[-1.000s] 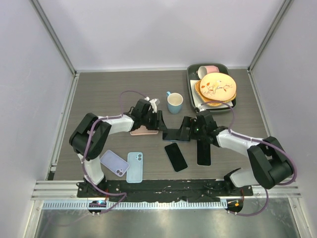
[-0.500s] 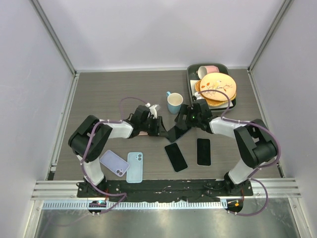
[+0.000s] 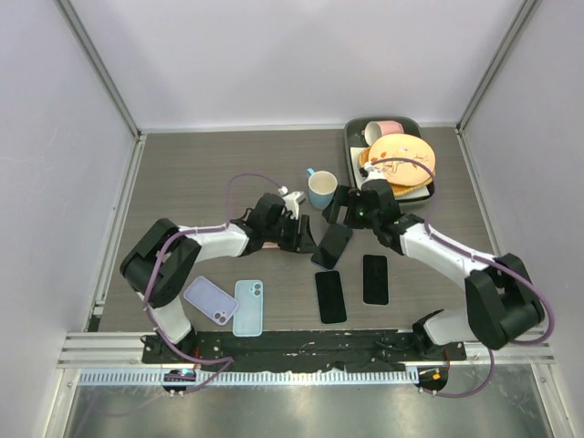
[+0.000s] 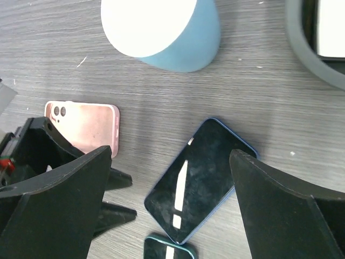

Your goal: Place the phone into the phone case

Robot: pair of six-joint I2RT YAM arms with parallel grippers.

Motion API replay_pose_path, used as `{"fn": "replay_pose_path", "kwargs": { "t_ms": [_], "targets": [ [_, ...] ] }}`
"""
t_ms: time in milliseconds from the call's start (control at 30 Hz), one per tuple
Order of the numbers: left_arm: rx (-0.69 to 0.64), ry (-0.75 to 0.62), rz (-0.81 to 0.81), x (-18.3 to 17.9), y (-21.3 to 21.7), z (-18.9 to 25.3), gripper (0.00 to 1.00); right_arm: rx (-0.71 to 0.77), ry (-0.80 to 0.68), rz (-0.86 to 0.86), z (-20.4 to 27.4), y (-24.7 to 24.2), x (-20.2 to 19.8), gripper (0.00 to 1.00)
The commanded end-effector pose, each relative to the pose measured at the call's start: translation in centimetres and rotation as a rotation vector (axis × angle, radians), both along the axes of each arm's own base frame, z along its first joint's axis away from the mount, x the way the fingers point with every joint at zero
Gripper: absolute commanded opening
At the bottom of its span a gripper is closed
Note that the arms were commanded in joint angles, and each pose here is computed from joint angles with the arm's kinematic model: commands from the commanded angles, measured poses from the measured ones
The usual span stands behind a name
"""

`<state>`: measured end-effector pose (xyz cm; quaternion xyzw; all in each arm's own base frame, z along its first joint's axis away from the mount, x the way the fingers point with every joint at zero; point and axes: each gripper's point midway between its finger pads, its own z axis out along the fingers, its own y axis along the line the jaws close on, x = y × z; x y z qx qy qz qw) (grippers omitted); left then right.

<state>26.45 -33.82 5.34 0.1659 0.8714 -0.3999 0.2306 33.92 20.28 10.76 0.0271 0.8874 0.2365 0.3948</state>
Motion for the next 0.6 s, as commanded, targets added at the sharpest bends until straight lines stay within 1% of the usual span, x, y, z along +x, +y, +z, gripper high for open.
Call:
{"fn": "replay_pose_path", "kwargs": {
  "t_ms": [0,167,267,433,567],
  "targets": [
    [0.041,-0.099,0.038,2.0,0.6,1.5,0.51,-0.099,0.001,-0.077,-0.3,-3.4,-1.7,0.97],
    [0.054,-0.061,0.046,2.3,0.3,0.1,0.51,-0.098,0.086,-0.054,-3.3,-3.8,-4.2,0.97],
    [0.063,-0.034,0.064,2.5,0.2,-1.0,0.51,-0.071,0.150,-0.019,-5.3,-3.1,-5.5,0.96],
    [0.049,0.014,0.048,2.2,-0.5,-2.2,0.51,-0.035,0.182,0.008,-6.6,-2.1,-5.6,0.96],
    [0.018,0.040,0.016,1.4,-1.6,-2.7,0.50,0.018,0.182,0.047,-6.8,-0.4,-4.7,0.95]
  ]
}}
